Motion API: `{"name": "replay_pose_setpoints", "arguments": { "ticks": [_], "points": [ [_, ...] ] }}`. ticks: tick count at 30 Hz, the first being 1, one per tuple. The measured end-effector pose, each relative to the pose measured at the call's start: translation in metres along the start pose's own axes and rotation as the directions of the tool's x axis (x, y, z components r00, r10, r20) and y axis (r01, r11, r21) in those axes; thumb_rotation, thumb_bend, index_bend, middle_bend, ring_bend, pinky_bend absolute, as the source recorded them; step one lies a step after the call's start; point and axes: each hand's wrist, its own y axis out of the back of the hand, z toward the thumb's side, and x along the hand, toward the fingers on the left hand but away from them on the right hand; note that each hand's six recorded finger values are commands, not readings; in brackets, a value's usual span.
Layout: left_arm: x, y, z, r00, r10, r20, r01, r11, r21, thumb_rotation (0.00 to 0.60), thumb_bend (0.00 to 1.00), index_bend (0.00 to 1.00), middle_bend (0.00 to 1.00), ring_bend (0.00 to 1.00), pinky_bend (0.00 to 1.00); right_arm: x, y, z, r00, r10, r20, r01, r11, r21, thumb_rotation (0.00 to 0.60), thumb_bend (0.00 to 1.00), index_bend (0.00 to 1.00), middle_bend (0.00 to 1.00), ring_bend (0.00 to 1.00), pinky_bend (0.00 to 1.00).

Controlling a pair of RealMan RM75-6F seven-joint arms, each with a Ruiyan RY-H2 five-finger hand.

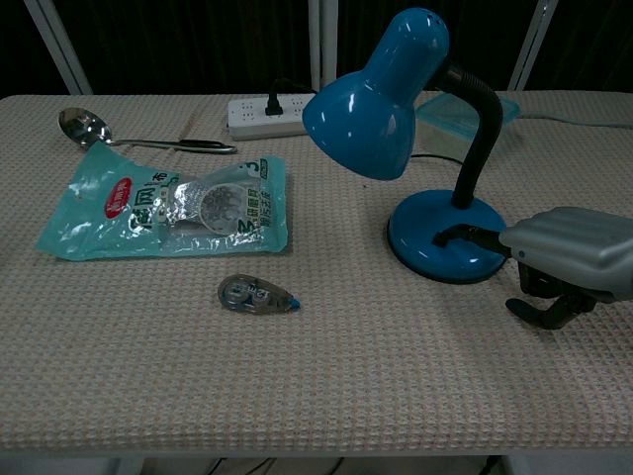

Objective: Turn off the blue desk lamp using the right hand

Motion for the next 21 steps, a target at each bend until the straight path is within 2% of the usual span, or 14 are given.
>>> {"name": "replay_pose_setpoints", "arguments": {
  "ticks": [5,9,12,16,18,20,21],
  "points": [
    [-0.001,-0.001,0.000,1.000,-0.004,-0.001,0.004,1.000,-0.002,0.600,0.05,0.00,0.00,0.00,0.00,-0.001,-0.005,-0.001,1.000,0.014,-0.004,-0.014,1.000,-0.003,0.600,0.46,0.00,1.00,0.90,0.92],
    [-0.001,0.000,-0.001,1.000,-0.002,-0.003,0.002,1.000,-0.003,0.600,0.05,0.00,0.00,0.00,0.00,0.000,0.000,-0.002,1.000,-0.008,0.000,0.008,1.000,-0.009,0.600,0.46,0.00,1.00,0.90,0.92],
    [-0.001,0.002,0.000,1.000,0.002,-0.001,-0.002,1.000,-0.002,0.600,0.05,0.00,0.00,0.00,0.00,0.008,0.011,-0.007,0.998,-0.055,0.009,0.055,0.998,-0.011,0.600,0.44,0.00,1.00,0.89,0.91],
    [0.000,0.004,0.002,1.000,0.006,0.004,-0.006,1.000,0.001,0.600,0.05,0.00,0.00,0.00,0.00,0.035,0.031,-0.026,0.987,-0.150,0.052,0.152,0.988,-0.034,0.600,0.41,0.00,1.00,0.88,0.88],
    [0.000,0.004,0.004,1.000,0.005,0.008,-0.005,1.000,0.002,0.600,0.05,0.00,0.00,0.00,0.00,0.048,0.034,-0.037,0.982,-0.173,0.077,0.178,0.982,-0.070,0.600,0.38,0.00,0.95,0.82,0.83],
    [0.001,0.003,0.006,1.000,0.003,0.014,-0.003,1.000,0.003,0.600,0.05,0.00,0.00,0.00,0.00,0.064,0.035,-0.051,0.977,-0.188,0.104,0.200,0.972,-0.121,0.600,0.35,0.00,0.84,0.74,0.79],
    [0.001,0.003,0.007,1.000,0.002,0.018,-0.002,1.000,0.004,0.600,0.05,0.00,0.00,0.00,0.00,0.071,0.035,-0.058,0.973,-0.197,0.119,0.213,0.967,-0.141,0.600,0.34,0.00,0.75,0.67,0.77]
  ]
}}
